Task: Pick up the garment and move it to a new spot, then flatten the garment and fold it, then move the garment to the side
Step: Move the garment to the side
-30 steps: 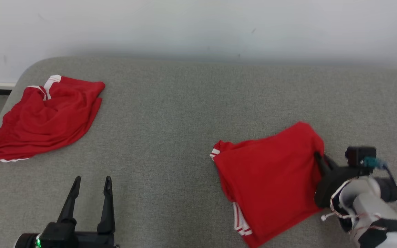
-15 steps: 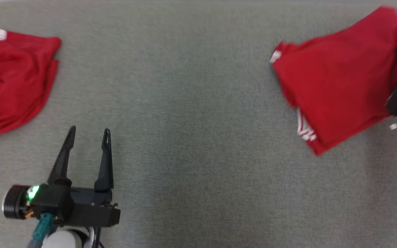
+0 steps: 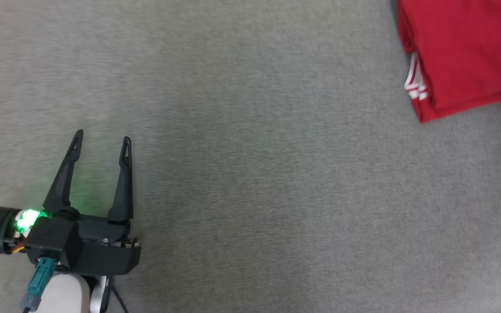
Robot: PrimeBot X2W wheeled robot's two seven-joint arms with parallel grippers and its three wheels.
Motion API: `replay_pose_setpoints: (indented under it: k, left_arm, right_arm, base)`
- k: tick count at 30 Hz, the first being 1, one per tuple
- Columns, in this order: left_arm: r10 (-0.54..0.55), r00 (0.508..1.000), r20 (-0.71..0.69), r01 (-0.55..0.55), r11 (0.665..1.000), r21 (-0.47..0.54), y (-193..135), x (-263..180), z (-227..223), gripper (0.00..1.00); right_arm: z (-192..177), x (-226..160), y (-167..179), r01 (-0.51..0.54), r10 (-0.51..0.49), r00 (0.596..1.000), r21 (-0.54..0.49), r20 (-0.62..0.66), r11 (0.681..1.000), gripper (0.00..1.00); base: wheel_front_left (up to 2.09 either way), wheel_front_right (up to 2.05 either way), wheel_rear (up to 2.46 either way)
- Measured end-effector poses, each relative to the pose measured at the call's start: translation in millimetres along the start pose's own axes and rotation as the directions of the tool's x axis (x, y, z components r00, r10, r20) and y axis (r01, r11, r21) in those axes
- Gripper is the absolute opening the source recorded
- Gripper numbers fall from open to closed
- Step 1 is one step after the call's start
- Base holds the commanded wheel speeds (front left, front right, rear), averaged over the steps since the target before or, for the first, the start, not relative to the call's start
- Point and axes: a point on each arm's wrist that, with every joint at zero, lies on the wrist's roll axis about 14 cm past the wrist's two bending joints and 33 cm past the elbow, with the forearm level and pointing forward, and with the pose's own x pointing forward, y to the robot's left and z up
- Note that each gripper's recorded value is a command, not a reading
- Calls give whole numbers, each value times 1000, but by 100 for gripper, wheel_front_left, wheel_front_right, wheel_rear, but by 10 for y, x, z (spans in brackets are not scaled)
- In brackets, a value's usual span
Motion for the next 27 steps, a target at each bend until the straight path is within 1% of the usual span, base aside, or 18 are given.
replay_pose_setpoints:
  k: [5, 10, 18, 25, 26, 27]
  left_arm:
    - [-40, 999, -2, 40, 999, -14, -118, 127, -120, 100]
    - [-63, 998, -9, 63, 998, -23, -176, 187, -225, 100]
    - [-68, 998, -19, 68, 997, -26, -176, 208, -314, 100]
    - [-63, 998, -24, 63, 998, -27, -165, 212, -356, 100]
    - [-63, 998, -26, 62, 998, -28, -163, 212, -364, 100]
    - [-63, 998, -28, 62, 998, -28, -162, 211, -373, 100]
  right_arm:
    - [31, 6, -269, 52, -52, 999, -34, -10, 998, 0]
    - [36, 36, -454, 85, -88, 996, -84, -33, 993, 0]
    - [102, 125, -594, 111, -118, 992, -131, -47, 985, 0]
    - [70, 159, -703, 140, -151, 986, -140, -66, 980, 0]
    - [55, 163, -708, 142, -153, 986, -144, -68, 979, 19]
    - [41, 166, -710, 144, -155, 986, -143, -70, 979, 48]
  base:
    - [0, 0, 0]
    - [0, 0, 0]
    - [0, 0, 0]
    - [0, 0, 0]
    - [0, 0, 0]
    - [0, 0, 0]
